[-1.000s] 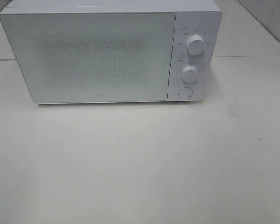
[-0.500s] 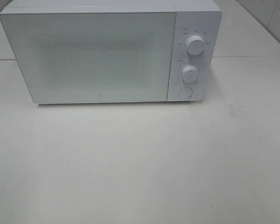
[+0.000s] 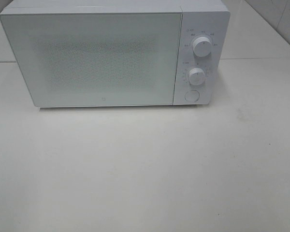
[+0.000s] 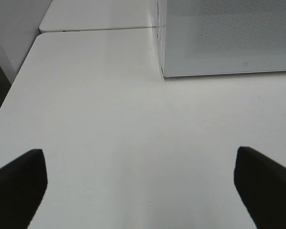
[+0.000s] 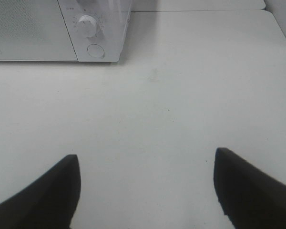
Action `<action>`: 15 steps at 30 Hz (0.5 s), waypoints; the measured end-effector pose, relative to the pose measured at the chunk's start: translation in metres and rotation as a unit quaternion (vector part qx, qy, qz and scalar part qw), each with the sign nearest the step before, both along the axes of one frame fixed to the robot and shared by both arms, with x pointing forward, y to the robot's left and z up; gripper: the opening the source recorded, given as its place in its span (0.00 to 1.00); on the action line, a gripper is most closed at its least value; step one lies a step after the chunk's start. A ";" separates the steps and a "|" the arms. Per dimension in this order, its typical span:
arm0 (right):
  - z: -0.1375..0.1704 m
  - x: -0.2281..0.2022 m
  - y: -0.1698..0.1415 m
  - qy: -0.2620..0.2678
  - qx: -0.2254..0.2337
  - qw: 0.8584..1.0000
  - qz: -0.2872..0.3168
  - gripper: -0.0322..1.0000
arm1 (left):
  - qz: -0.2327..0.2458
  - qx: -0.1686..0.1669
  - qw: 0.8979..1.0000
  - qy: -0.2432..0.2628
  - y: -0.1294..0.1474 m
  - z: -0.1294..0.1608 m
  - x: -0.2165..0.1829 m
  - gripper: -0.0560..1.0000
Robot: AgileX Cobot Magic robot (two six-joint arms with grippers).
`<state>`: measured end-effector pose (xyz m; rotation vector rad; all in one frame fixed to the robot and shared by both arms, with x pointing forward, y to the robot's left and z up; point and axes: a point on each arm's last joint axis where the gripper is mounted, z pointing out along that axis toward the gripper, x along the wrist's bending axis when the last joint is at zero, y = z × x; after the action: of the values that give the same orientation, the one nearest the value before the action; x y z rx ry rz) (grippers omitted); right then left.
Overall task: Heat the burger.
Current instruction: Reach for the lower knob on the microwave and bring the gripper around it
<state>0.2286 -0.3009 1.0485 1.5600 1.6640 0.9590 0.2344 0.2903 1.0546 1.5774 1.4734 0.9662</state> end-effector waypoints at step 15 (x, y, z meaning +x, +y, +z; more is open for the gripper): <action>0.000 0.000 0.000 0.000 0.000 1.000 0.000 0.76 | 0.000 0.000 1.000 0.000 0.000 0.000 0.000 0.99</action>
<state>0.2286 -0.3009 1.0485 1.5600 1.6640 0.9590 0.2344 0.2903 1.0546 1.5774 1.4734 0.9662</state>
